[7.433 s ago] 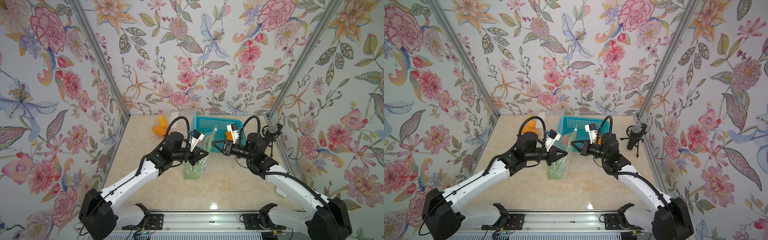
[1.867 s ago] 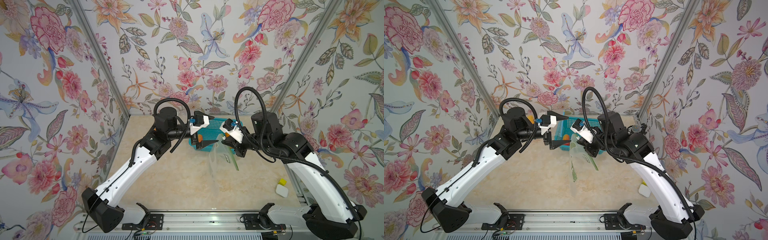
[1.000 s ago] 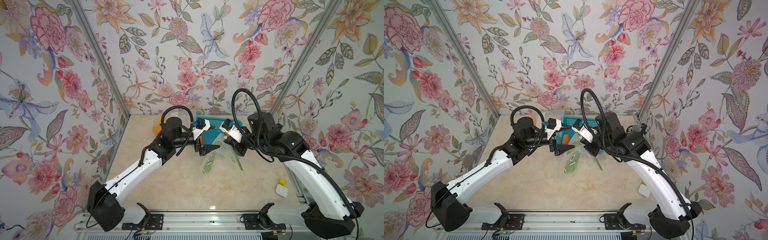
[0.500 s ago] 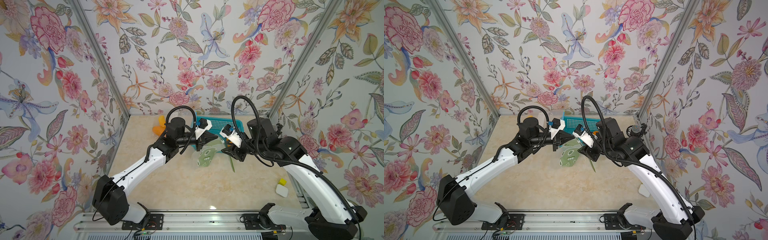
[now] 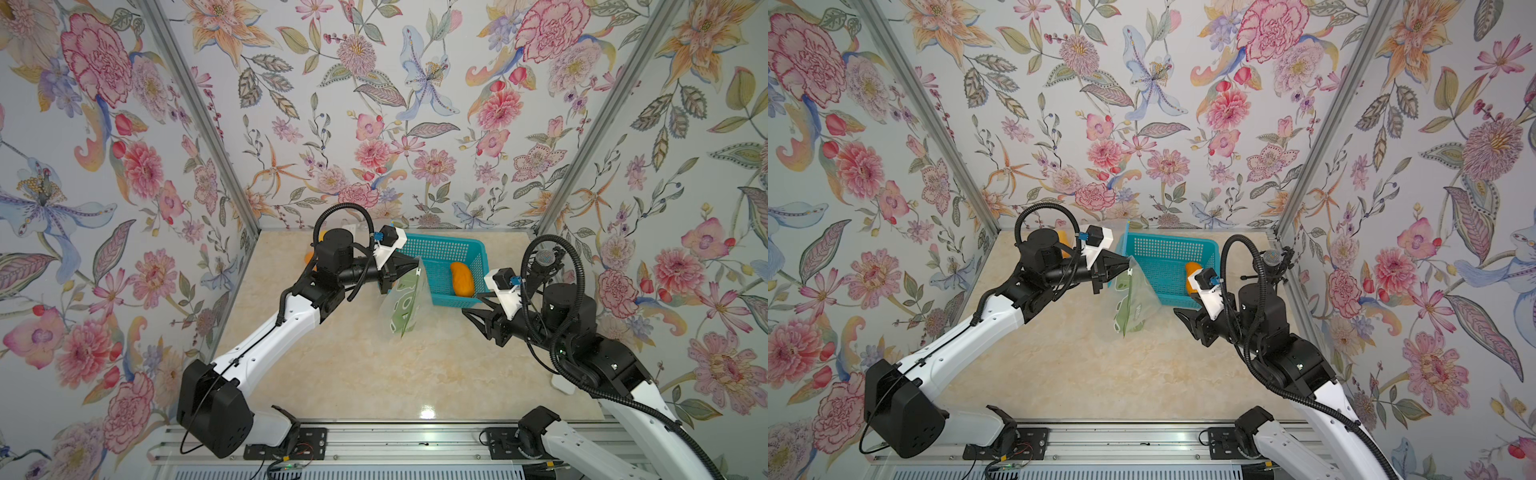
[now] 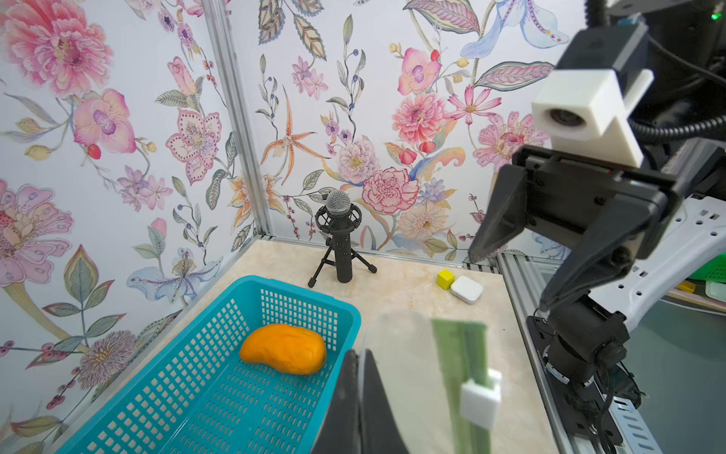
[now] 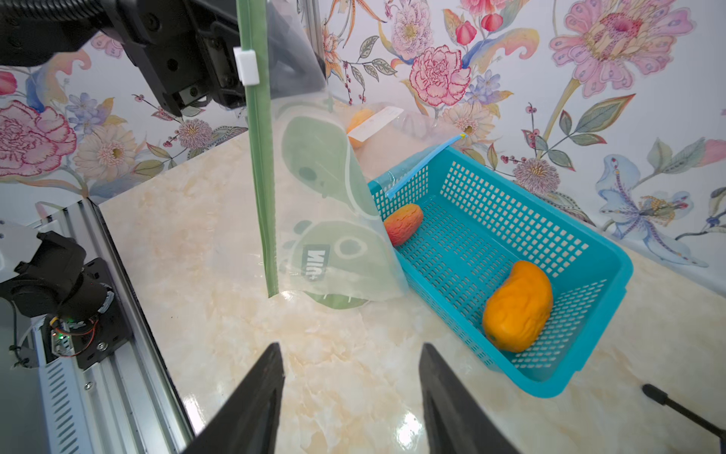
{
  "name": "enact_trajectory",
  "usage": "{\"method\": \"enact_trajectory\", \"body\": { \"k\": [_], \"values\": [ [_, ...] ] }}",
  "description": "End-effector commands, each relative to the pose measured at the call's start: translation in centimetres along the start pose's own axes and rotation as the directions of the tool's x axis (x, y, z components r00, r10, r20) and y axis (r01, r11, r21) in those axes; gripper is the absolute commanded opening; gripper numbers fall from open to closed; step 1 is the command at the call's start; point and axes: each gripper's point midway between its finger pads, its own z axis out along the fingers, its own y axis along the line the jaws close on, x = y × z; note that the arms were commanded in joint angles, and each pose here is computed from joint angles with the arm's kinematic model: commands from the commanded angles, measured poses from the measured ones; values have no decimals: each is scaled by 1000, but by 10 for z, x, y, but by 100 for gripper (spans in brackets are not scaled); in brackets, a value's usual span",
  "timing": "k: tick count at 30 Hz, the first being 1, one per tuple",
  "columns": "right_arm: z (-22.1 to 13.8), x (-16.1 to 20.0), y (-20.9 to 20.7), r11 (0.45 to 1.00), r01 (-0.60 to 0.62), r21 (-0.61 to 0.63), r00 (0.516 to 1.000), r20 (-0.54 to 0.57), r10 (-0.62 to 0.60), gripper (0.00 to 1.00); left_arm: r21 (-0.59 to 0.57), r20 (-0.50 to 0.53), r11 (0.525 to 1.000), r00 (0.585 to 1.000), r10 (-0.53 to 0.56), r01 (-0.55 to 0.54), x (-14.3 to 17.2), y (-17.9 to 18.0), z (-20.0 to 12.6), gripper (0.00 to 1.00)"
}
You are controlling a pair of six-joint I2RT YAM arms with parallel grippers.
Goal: Place the mango in a zip-top bag and seal the zipper
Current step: Open the zipper of the food storage bag.
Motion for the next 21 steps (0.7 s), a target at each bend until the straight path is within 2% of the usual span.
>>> {"method": "enact_trajectory", "body": {
  "k": [1,4,7,13,21],
  "values": [
    [8,-15,-12,978,-164,125,972,190,139,54,-152,62,984,995,-83,92,-23,19,-15,0],
    [24,-9,4,975,-200,97,954,244,172,54,-184,104,974,988,-116,133,-29,21,-20,0],
    [41,-4,10,970,-198,144,952,263,155,56,-182,116,974,987,-111,131,-33,19,-21,0],
    [56,-25,14,967,-206,152,926,349,142,61,-186,128,974,986,-107,130,-36,20,-19,0],
    [69,-42,27,976,-180,121,928,351,127,67,-204,126,971,987,-102,127,-35,23,-19,0]
  ]
}}
